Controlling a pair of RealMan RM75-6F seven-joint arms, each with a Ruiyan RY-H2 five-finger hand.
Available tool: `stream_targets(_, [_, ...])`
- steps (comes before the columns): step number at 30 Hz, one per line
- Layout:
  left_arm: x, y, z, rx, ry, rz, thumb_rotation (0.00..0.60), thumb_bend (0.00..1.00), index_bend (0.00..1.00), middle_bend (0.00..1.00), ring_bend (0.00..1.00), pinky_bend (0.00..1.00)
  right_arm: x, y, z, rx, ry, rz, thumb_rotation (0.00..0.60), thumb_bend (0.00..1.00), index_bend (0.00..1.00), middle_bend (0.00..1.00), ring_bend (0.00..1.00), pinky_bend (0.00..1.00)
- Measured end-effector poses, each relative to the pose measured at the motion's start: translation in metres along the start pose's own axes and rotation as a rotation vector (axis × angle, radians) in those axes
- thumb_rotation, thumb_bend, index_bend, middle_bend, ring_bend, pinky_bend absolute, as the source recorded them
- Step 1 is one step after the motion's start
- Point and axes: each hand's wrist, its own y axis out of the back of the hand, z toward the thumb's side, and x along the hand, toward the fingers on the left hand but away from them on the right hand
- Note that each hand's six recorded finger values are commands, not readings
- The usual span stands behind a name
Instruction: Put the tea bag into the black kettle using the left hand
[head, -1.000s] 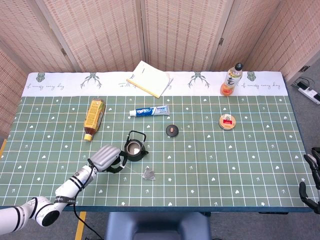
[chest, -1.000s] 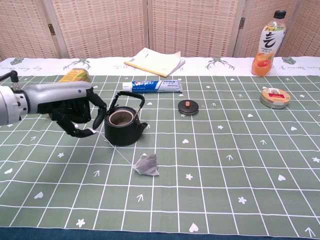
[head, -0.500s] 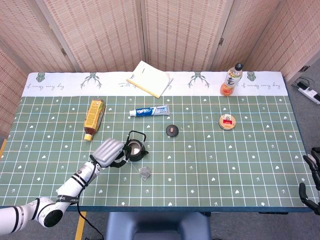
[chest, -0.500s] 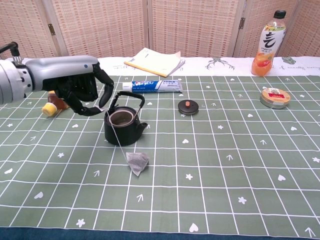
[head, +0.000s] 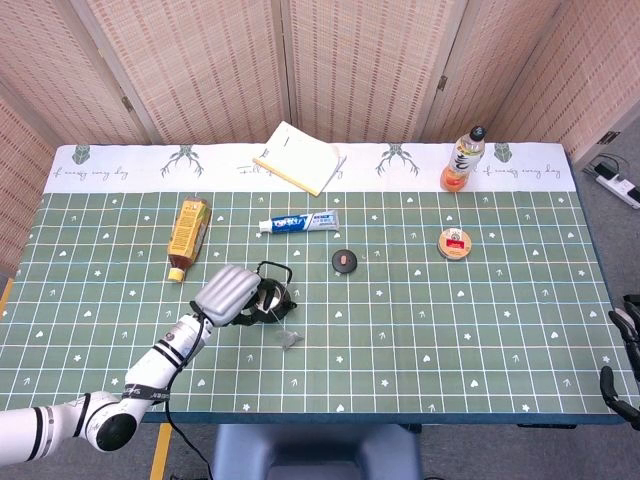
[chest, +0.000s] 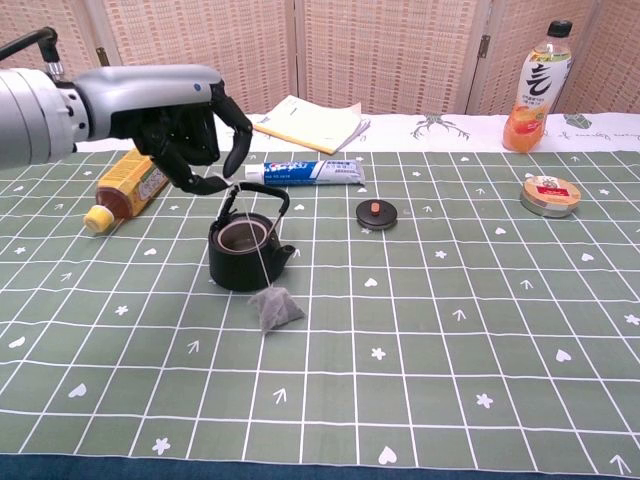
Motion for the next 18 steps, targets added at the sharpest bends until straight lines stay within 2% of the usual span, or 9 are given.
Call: stream_targets(18, [0.020, 0.063, 0.013, 0.047, 0.006, 0.105, 0.580, 0.47, 0.63, 1.00, 1.00, 1.00, -0.005, 0.003, -0.009, -0.012, -0.039, -0.013, 0.600, 0.61, 0.00, 0.00, 0.00, 0.00])
